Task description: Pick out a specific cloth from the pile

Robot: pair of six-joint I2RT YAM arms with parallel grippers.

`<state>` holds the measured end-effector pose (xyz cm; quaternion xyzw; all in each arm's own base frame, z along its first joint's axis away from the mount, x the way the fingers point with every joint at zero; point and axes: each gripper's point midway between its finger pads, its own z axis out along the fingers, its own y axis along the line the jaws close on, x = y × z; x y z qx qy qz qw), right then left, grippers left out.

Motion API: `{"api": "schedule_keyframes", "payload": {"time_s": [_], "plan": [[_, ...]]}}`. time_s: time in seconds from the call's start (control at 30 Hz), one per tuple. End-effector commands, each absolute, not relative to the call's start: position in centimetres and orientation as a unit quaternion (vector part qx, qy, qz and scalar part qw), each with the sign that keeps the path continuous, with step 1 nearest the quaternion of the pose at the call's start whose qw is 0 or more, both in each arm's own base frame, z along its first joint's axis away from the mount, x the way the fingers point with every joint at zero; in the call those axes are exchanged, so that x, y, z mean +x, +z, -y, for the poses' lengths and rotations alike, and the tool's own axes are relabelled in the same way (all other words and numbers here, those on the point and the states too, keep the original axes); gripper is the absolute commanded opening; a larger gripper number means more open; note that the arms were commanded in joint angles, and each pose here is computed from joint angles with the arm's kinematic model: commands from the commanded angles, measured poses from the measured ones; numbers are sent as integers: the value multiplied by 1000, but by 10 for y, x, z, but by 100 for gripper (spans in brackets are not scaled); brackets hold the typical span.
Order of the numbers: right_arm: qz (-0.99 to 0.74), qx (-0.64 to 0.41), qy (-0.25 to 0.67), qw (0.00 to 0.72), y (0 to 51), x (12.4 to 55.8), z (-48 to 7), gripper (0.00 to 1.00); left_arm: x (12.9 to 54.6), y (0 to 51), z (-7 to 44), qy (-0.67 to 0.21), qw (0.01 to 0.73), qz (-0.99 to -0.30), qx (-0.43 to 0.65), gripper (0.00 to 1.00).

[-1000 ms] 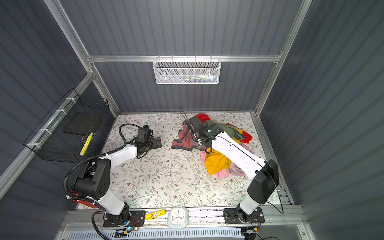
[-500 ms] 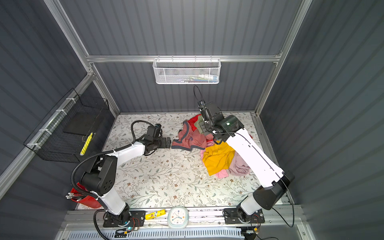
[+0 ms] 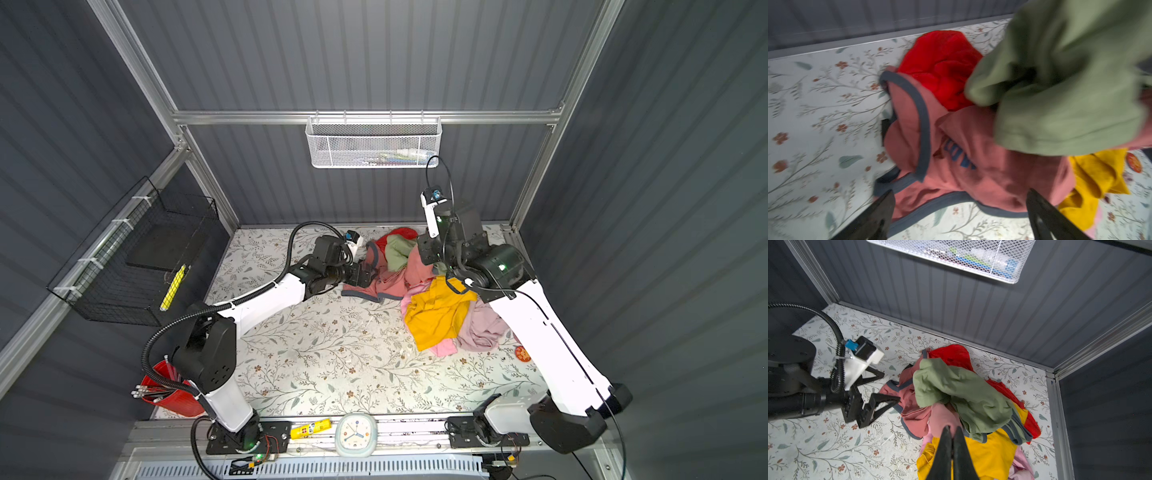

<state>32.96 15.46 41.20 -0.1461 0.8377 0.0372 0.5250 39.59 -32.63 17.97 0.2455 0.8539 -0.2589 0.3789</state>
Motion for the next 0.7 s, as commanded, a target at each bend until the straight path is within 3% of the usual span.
{"api": "schedule_keyframes", "payload": {"time_s": [0.0, 0.37, 0.67], "plan": [[-816, -126, 100, 556, 429, 331, -162, 0, 366, 197, 366, -320, 353, -823, 308, 97], [-804, -126, 174, 555, 418, 325, -178, 0, 324, 272, 412, -369, 393, -758, 368, 98], [-801, -126, 194, 551, 414, 323, -182, 0, 348, 290, 425, -371, 439, -744, 342, 98]]}}
